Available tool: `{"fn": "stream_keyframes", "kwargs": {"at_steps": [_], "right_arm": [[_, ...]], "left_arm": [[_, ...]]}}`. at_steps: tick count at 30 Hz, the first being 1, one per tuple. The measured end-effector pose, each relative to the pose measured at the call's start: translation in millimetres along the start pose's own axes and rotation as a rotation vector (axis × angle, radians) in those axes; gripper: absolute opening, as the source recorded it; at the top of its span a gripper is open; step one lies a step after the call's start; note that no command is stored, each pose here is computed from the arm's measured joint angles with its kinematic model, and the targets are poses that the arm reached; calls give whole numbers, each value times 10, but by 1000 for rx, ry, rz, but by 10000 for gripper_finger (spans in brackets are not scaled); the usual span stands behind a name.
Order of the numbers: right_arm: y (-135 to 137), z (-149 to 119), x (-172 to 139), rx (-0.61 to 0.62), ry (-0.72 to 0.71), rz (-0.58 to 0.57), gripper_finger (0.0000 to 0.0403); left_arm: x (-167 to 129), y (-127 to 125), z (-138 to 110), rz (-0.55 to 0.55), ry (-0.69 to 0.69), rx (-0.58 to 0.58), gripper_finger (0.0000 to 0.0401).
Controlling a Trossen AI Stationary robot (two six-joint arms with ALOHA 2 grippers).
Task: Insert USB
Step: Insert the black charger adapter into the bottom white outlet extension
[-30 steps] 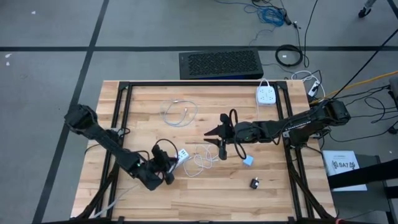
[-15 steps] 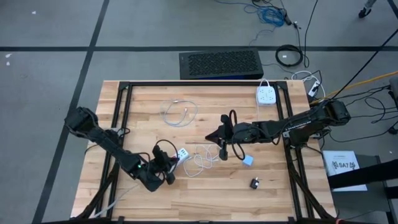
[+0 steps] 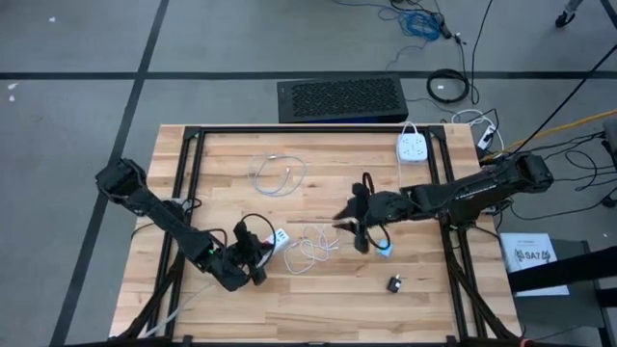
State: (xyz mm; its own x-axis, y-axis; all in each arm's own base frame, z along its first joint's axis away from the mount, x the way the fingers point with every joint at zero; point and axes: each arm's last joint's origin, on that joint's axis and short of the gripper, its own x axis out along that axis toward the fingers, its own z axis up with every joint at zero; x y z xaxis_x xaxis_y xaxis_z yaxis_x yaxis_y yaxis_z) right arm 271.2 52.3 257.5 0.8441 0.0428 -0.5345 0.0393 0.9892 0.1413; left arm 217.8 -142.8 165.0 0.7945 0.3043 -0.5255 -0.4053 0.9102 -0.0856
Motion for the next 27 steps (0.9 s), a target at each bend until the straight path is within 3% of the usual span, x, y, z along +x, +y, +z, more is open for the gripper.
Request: {"fn": "stream_keyframes", "kwargs": {"at_steps": [7,11,17,24,27], "right_arm": [[201,-462,-184,-93,473,162,110],[363,-657,-266,-134,652,239,118],[590,-859,-373,-221,782,284,157],[775,-1053,-264,-431,854,283,203],[927,-1012,-192,-568,873,286,210]], "left_arm": [[-47,14,77,-2,-37,-12,12],[-52,12,84,-2,-42,-15,13],[-54,8,91,-6,-44,-19,13],[-57,-24,114,-43,-47,34,13],[-60,-47,135,-69,-55,45,15]]}}
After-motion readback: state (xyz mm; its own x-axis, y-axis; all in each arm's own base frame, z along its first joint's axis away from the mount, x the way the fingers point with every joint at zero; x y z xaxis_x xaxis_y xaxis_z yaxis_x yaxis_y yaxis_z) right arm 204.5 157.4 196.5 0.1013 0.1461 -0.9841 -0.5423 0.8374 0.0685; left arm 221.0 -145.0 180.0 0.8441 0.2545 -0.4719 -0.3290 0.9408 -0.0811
